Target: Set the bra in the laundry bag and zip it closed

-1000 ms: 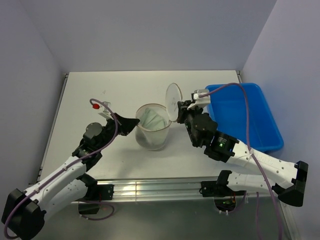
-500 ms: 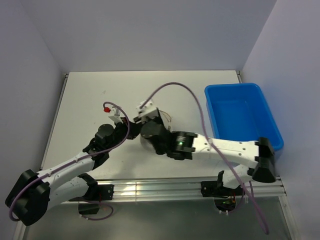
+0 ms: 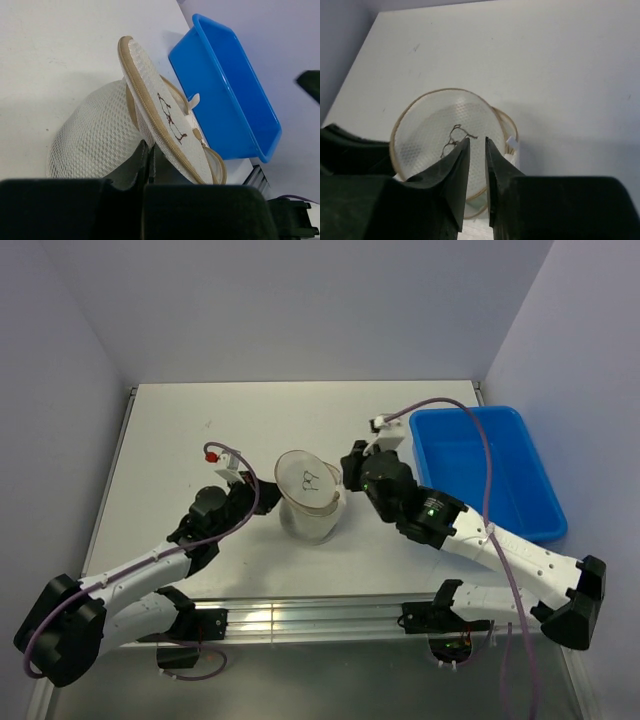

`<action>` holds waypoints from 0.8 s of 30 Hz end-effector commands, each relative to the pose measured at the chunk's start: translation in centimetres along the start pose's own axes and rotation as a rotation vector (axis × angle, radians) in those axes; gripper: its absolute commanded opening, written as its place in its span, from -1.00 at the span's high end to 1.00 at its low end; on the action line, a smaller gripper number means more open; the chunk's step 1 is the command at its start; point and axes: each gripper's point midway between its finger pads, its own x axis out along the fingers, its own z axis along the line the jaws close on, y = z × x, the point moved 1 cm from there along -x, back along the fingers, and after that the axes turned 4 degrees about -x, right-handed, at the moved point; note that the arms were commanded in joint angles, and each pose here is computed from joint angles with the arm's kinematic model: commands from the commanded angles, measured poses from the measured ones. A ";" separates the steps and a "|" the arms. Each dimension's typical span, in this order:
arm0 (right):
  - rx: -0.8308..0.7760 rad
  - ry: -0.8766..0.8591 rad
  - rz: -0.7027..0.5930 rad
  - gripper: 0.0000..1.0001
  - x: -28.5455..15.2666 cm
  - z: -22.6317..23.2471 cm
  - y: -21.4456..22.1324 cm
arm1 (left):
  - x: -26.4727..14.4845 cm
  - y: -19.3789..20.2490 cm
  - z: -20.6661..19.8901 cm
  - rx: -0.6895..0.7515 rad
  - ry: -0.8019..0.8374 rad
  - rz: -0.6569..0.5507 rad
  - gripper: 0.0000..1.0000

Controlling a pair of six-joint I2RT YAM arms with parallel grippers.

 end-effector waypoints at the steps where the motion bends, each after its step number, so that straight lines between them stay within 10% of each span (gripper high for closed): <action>1: 0.249 -0.058 0.045 0.55 2.7 -1.2 2.4 | 0.8 -3.1 -3.4 0.042 0.121 -0.086 1.00; 8: 0.382 -0.051 0.097 -0.21 5.8 -3.6 5.1 | 2.2 -4.2 -5.0 0.048 0.142 -0.068 0.82; 16: 0.482 -0.070 0.089 -0.25 6.2 -4.2 7.4 | -1.1 -2.1 0.0 0.016 -0.100 0.003 -0.41; 24: 0.519 -0.097 0.094 -0.18 5.8 -4.1 8.5 | -4.6 -2.9 0.9 0.008 -0.217 -0.013 -0.64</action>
